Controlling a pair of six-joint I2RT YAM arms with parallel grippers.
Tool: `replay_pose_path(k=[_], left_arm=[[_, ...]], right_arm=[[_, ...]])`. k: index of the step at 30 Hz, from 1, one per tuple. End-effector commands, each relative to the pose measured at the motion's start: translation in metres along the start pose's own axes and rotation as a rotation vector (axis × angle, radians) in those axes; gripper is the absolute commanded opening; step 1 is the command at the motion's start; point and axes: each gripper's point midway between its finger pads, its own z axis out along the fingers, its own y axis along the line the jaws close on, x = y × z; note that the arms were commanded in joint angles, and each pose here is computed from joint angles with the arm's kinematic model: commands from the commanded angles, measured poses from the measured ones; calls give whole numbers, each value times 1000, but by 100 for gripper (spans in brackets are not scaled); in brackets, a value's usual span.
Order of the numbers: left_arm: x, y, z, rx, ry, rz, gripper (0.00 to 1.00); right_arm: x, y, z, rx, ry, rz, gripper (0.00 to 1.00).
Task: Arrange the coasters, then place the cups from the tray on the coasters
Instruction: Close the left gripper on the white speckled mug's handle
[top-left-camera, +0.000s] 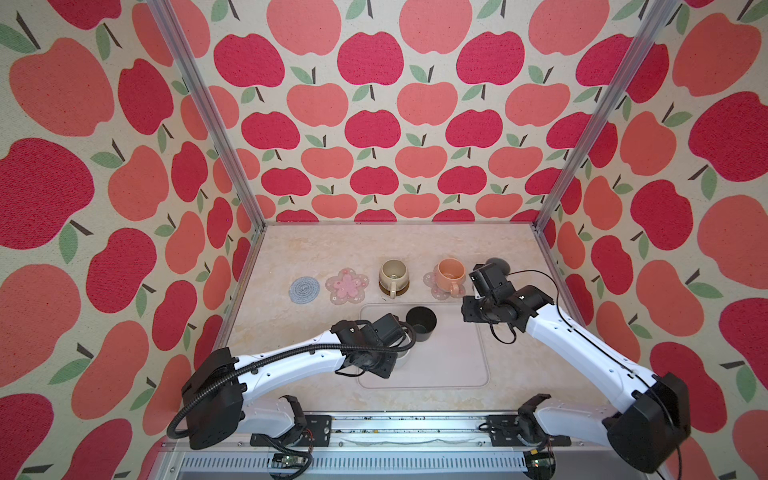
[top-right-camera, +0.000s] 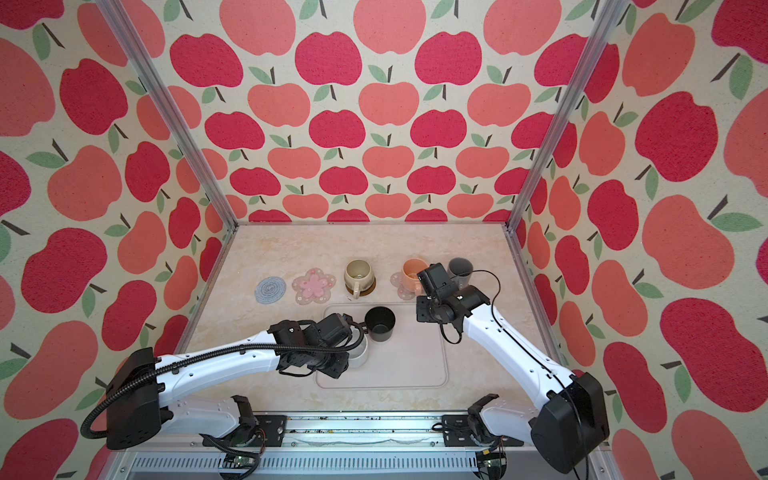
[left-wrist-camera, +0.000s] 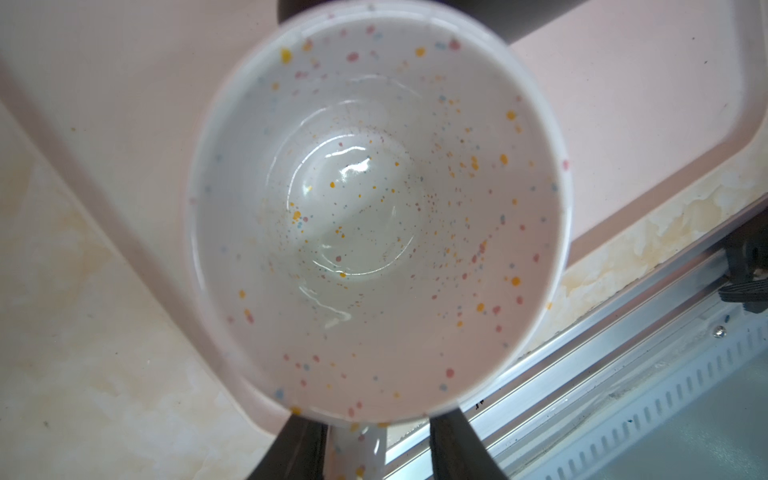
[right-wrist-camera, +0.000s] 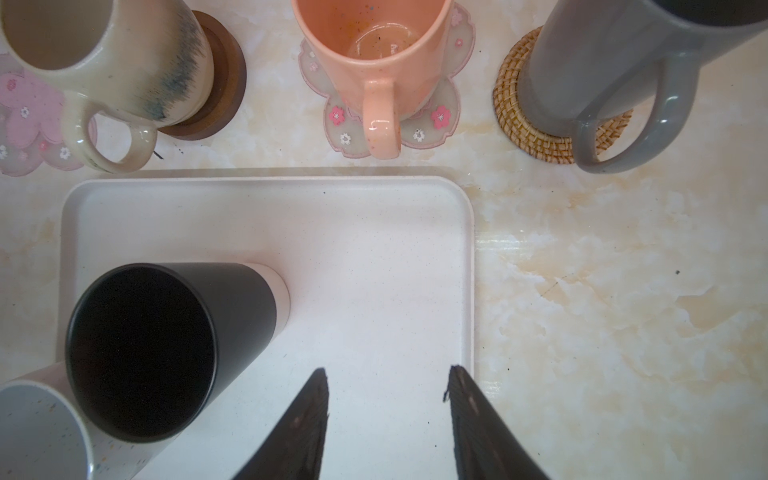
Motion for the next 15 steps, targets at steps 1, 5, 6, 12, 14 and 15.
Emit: replay_pose_path(k=[1,5,6,12,14,15], left_arm=[[2,-8,-15,33,5,-22,40],[6,-17,-19,68,14,-38,39],[6,-18,-20,71,12,-39,39],[5,-6,-9,-39,30,-83,39],[3,-1,-3,-80,34,-103,37],[3,2,-1,-93,35,-113,35]], right_arm=[[3,1,-2,-3,-3,3,50],[4,2,-1,-11,-1,4,50],[3,2,-1,-11,-1,4,50],[1,6,0,-25,-7,-4,51],[-1,6,-1,-24,-8,-12,50],[-1,5,-1,-20,-11,-15,51]])
